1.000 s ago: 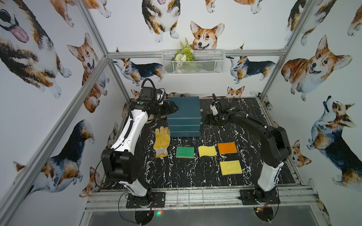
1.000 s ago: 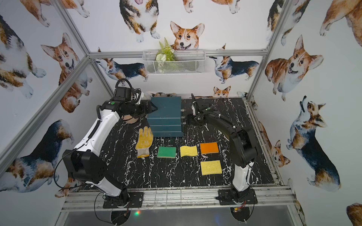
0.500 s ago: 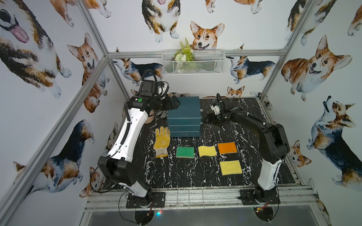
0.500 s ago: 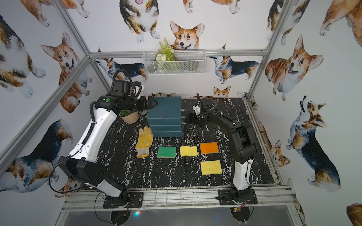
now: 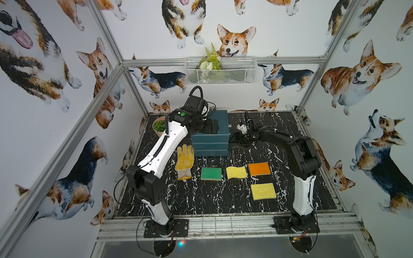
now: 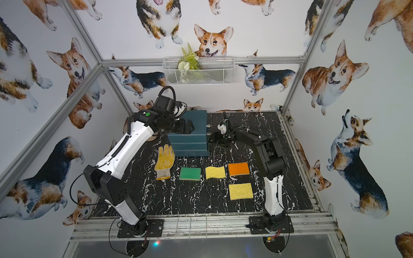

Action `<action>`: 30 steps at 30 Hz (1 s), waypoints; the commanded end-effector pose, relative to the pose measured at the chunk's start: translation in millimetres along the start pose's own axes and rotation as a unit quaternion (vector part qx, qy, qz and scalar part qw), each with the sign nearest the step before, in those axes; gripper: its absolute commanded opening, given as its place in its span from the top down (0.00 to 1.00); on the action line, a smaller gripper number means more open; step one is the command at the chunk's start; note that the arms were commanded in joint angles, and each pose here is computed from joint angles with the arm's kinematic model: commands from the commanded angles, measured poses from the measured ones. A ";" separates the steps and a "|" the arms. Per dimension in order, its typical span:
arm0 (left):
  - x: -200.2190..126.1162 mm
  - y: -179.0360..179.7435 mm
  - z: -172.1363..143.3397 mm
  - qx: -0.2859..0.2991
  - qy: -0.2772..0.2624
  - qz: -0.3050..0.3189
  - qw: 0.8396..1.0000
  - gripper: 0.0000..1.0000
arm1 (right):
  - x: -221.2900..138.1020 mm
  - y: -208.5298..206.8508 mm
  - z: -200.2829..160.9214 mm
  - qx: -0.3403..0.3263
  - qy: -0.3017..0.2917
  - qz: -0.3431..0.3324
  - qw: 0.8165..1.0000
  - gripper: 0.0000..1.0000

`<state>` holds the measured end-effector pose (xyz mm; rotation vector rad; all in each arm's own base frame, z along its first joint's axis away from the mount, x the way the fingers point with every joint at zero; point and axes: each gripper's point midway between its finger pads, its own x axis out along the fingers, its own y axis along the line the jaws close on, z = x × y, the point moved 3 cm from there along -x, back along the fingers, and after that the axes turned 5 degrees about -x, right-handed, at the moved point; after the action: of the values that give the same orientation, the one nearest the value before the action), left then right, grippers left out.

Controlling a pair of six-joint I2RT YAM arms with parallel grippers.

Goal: Take the sponge out of the drawer
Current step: Open the drawer in the storage box.

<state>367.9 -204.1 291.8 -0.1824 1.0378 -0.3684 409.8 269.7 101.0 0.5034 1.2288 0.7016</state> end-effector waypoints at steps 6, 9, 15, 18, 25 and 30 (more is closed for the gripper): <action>15.1 11.6 -14.1 0.003 0.031 0.037 0.999 0.00 | 8.9 -3.5 16.0 0.028 -0.033 0.059 0.997 0.36; 17.5 12.3 -16.3 0.006 0.035 0.038 0.999 0.00 | 16.7 -6.6 17.1 0.035 -0.031 0.070 0.996 0.40; 20.9 12.3 -17.5 0.009 0.041 0.037 0.998 0.00 | 30.0 -16.7 16.4 0.056 -0.026 0.079 0.995 0.44; 22.8 12.0 -19.4 0.010 0.047 0.034 0.998 0.00 | 32.1 -18.2 16.6 0.057 -0.027 0.080 0.995 0.45; 25.7 12.5 -19.4 0.012 0.050 0.034 0.998 0.00 | 37.7 -18.5 20.6 0.065 -0.035 0.099 0.992 0.50; 26.5 11.4 -20.1 0.011 0.052 0.029 0.998 0.00 | 40.6 -20.4 23.2 0.073 -0.044 0.104 0.991 0.55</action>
<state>380.7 -205.6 272.9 -0.1222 1.0283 -0.3383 437.3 282.4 61.0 0.7499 1.1946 0.7454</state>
